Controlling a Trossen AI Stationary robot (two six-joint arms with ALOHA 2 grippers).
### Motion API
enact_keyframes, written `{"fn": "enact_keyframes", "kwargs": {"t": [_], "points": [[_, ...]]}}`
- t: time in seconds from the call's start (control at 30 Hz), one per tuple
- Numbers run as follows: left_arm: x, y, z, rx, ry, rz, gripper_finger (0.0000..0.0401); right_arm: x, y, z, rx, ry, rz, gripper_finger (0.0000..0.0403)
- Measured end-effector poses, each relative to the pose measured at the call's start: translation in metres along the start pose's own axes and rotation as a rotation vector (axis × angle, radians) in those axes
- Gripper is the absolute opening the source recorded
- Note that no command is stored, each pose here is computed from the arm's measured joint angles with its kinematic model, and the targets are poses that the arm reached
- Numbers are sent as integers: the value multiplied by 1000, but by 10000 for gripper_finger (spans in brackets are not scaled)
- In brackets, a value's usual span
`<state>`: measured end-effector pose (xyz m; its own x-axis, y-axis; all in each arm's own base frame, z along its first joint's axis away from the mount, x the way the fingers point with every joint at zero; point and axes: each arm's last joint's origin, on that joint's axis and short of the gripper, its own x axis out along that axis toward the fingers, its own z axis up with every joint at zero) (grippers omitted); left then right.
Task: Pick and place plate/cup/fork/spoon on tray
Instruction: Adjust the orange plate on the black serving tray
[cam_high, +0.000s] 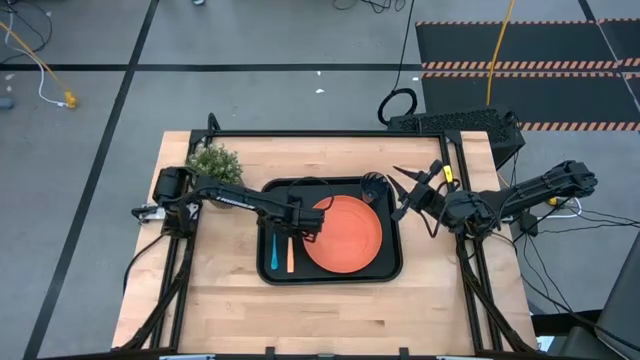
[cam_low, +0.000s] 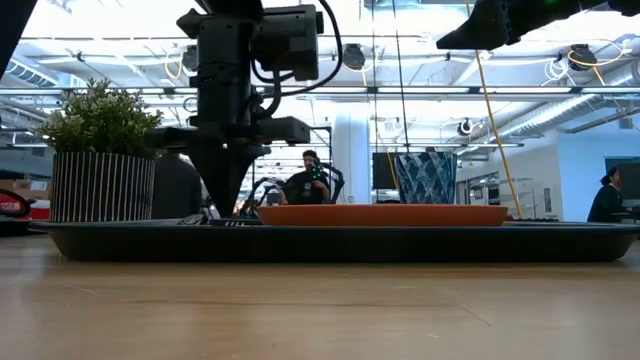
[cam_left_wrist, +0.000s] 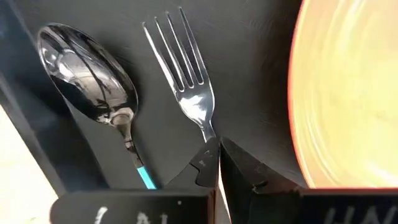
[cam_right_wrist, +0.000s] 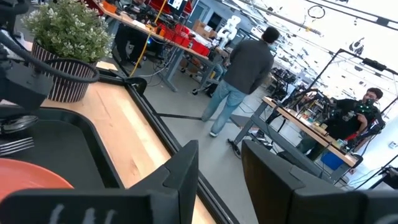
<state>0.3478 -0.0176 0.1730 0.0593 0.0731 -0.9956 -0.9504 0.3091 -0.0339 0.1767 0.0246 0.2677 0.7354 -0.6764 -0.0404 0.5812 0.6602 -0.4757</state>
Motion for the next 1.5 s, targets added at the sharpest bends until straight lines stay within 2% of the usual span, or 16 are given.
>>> {"fn": "enact_keyframes", "kwargs": {"t": [0.27,0.4,0.53,0.7,0.8,0.93,1.03,1.23,1.37,1.5], "points": [[-13,4,0,-15,-13,-20,17,0,0,0,-1,0,1,114],[-39,9,-1,-24,-79,-89,17,0,0,0,-30,1,0,114],[-75,18,-10,-18,-280,-168,17,-2,-1,1,-78,-5,-2,114],[-116,21,-39,58,-664,-287,17,-21,-4,1,-140,0,-1,114],[-128,10,-57,137,-831,-360,17,-34,-4,-1,-123,-25,74,114],[-133,-4,-75,250,-957,-403,17,-44,-1,-3,-96,-36,141,114],[-133,-10,-88,298,-1061,-375,17,-47,5,-5,-76,-35,169,114],[-135,-14,-105,312,-1259,-266,17,-43,16,-2,-28,-14,254,114],[-130,-14,-100,329,-1281,-210,16,-33,19,4,-34,102,293,114],[-123,-17,-83,403,-1212,-208,16,-19,22,6,-29,234,329,114]]}}
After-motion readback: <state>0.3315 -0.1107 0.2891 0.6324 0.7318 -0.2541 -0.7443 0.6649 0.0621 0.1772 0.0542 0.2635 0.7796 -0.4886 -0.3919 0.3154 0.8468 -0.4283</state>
